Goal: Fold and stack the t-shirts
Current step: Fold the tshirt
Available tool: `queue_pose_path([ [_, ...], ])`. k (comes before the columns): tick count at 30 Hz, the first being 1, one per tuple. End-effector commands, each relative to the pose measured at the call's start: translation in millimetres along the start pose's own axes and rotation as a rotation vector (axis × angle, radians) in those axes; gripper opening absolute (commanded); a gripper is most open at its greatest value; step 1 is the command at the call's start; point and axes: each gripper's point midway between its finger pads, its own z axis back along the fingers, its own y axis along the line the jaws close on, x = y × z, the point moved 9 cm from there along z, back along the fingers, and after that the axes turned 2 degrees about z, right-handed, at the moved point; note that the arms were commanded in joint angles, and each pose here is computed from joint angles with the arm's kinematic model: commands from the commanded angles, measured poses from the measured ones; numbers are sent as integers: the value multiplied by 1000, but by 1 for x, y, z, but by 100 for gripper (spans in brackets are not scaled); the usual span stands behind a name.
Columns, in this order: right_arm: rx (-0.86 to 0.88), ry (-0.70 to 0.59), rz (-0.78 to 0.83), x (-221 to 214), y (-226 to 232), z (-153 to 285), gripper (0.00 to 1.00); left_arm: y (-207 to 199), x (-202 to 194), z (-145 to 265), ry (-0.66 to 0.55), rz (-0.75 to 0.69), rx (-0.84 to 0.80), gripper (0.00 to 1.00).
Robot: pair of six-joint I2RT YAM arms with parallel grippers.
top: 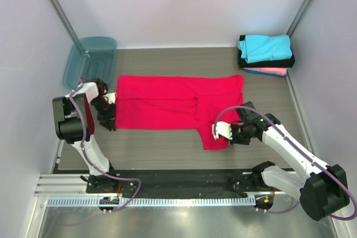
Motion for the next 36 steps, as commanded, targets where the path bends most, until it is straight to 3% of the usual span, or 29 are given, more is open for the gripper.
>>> queue_pose_path([
  [1, -47, -6, -8, 4, -5, 5, 1, -1, 10, -7, -27, -9, -43, 22],
  [4, -63, 4, -31, 4, -6, 7, 1, 0, 10, -7, -22, -18, -37, 2],
  [5, -73, 6, -40, 4, -7, 8, 1, 0, 9, -6, -23, -21, -33, 1],
  [18, -298, 0, -215, 19, -20, 58, 1, -5, 5, 28, -120, -99, -37, 0],
  [36, -555, -50, -307, 44, -107, 80, 1, -6, 26, 64, -198, -159, -29, 0],
])
